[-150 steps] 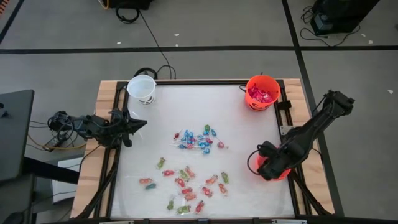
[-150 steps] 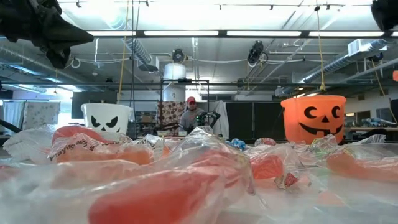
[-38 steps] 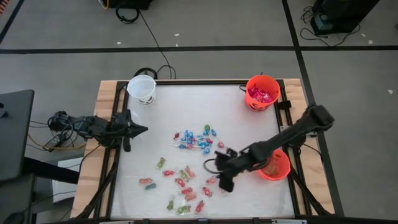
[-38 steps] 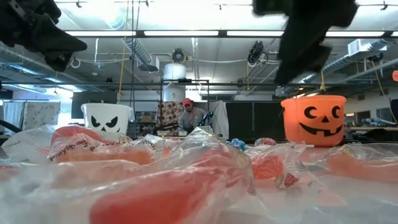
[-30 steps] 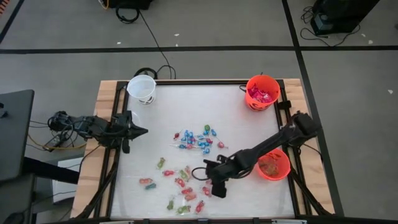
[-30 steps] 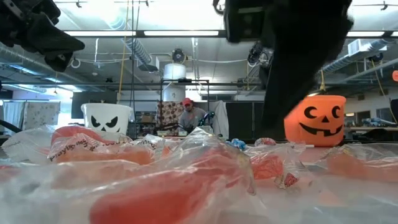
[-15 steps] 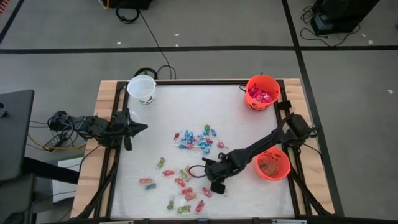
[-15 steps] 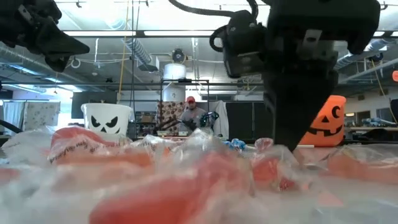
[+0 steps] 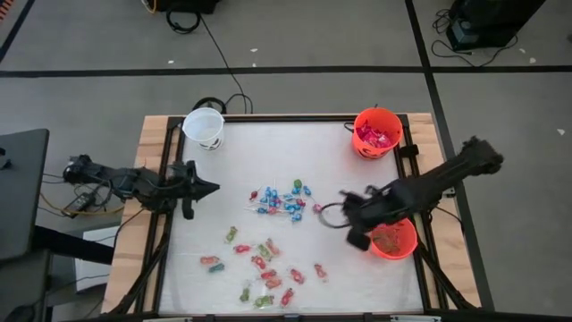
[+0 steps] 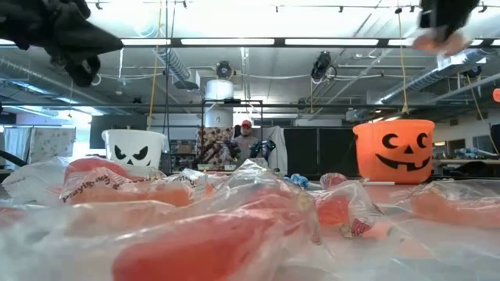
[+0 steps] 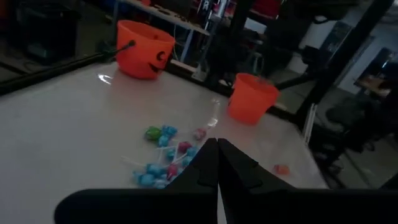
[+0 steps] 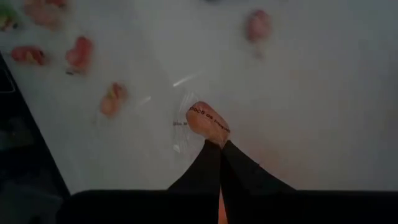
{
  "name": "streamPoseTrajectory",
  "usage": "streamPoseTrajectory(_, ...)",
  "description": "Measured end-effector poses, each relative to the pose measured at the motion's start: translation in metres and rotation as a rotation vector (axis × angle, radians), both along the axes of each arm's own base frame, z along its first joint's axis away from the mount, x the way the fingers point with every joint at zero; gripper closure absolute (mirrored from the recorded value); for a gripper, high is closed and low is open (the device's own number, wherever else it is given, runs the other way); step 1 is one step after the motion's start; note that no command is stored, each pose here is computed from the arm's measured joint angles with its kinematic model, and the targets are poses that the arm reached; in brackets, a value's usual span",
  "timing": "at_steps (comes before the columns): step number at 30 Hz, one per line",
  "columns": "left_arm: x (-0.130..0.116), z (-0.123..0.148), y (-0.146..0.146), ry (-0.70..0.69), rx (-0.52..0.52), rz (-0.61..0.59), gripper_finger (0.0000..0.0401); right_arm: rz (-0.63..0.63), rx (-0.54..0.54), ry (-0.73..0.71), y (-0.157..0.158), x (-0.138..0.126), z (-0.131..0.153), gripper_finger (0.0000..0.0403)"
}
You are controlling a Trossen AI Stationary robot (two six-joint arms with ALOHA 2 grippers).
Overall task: Sort candy by brand, put in halloween buckets
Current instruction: Put the orange gummy into the bottom orange bucket
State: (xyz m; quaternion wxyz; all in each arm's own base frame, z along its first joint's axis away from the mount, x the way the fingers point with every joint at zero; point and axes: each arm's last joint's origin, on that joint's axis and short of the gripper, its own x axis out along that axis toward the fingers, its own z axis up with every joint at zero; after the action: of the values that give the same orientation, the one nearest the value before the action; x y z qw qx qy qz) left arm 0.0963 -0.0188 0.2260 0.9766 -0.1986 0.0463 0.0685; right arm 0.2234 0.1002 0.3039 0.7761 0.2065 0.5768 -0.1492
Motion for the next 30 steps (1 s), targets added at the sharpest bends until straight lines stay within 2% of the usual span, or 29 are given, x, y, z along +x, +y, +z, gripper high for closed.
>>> streamPoseTrajectory(4, 0.015, 0.002, -0.006, -0.006, -0.015, -0.04, 0.0393, -0.073, 0.02, 0.017, -0.007, -0.038, 0.021, 0.0396)
streamPoseTrajectory(9, 0.028, -0.009, -0.013, 0.091, 0.01, -0.079, 0.0393, -0.071, 0.023, 0.029, -0.002, -0.064, 0.021, 0.0394)
streamPoseTrajectory(14, 0.035, -0.018, -0.02, 0.172, -0.039, -0.126, 0.0393, -0.109, 0.019, 0.124, 0.007, -0.079, -0.007, 0.0394)
streamPoseTrajectory(19, 0.041, -0.026, -0.023, 0.226, -0.135, -0.103, 0.0382, -0.169, 0.009, 0.181, 0.015, -0.088, -0.047, 0.0385)
streamPoseTrajectory(22, 0.044, -0.029, -0.024, 0.254, -0.113, -0.13, 0.0355, -0.21, 0.053, 0.157, 0.018, -0.09, -0.071, 0.036)
streamPoseTrajectory(25, 0.046, -0.032, -0.027, 0.286, -0.111, -0.181, 0.0321, -0.238, 0.125, 0.138, 0.021, -0.092, -0.084, 0.0316)
streamPoseTrajectory(30, 0.05, -0.041, -0.034, 0.372, -0.079, -0.343, 0.0278, -0.286, 0.156, 0.086, 0.022, -0.091, -0.071, 0.0242)
